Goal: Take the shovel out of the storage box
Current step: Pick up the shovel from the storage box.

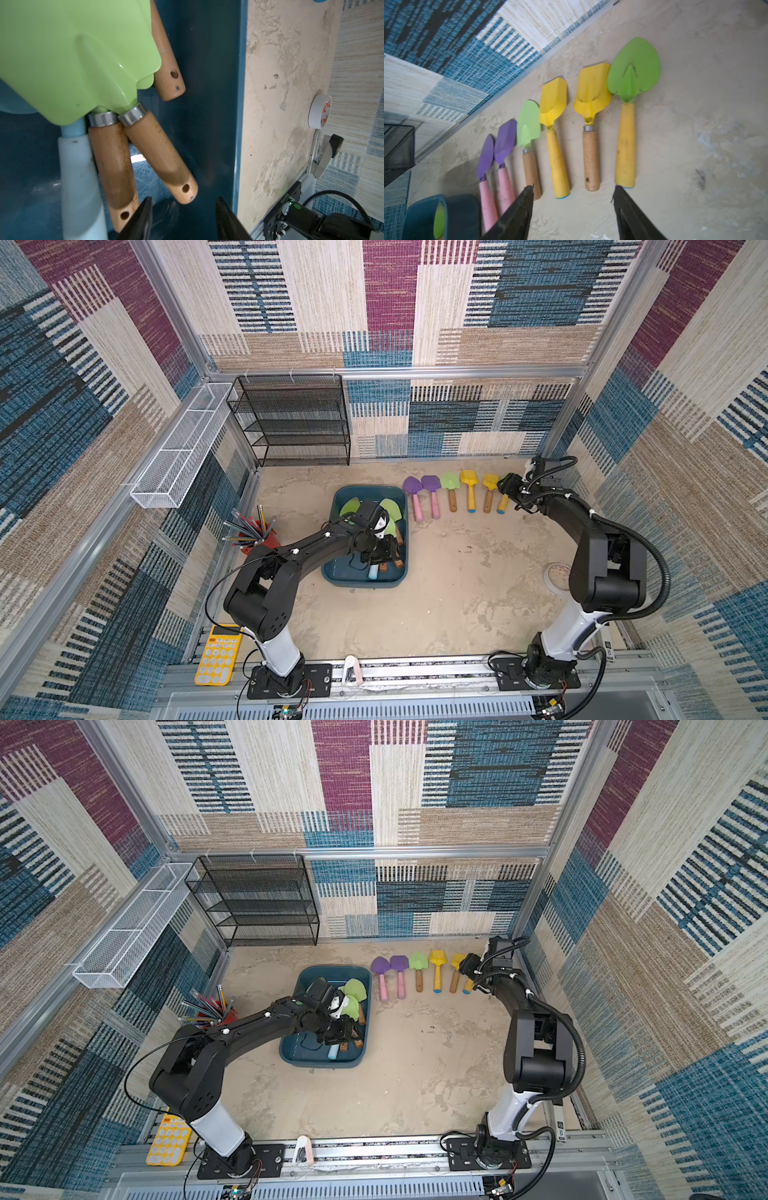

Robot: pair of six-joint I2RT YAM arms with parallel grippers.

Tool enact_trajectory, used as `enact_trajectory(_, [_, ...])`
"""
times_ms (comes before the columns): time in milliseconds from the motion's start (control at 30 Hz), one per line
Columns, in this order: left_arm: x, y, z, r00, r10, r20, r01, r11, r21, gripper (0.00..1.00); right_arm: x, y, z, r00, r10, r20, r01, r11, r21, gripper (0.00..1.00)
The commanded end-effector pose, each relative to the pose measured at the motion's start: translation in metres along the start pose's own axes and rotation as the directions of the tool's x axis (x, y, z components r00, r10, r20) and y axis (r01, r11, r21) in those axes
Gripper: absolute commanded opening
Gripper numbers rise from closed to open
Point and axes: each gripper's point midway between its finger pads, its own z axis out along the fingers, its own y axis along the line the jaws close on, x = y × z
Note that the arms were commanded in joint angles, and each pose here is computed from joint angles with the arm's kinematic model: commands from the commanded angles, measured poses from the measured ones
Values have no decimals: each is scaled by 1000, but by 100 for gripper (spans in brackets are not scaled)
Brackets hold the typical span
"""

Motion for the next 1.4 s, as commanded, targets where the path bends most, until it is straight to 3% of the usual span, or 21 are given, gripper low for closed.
enact_trajectory(0, [-3, 8, 4, 999, -40, 7, 40, 998, -53, 51, -3, 27, -9, 999, -30, 28, 32, 996, -80, 63])
enact_trajectory(333, [5, 21, 23, 998, -40, -41, 34, 990, -140, 47, 14, 57, -22, 996, -89, 19, 91, 985, -145, 63])
enact_trajectory(667, [6, 43, 6, 999, 41, -24, -46, 943, -331, 38, 27, 72, -16, 993, -117, -3, 114, 978, -174, 62])
enact_trajectory(867, [4, 50, 7, 997, 73, -37, -82, 918, -388, 37, 34, 76, -14, 992, -125, -15, 120, 976, -181, 62])
enact_trajectory(1200, [7, 23, 22, 997, 75, -28, -80, 957, -279, 42, 42, 74, -15, 991, -130, -23, 124, 976, -181, 62])
enact_trajectory(1367, [10, 26, 34, 997, 49, -58, -64, 958, -280, 43, 48, 72, -14, 991, -131, -33, 123, 976, -181, 62])
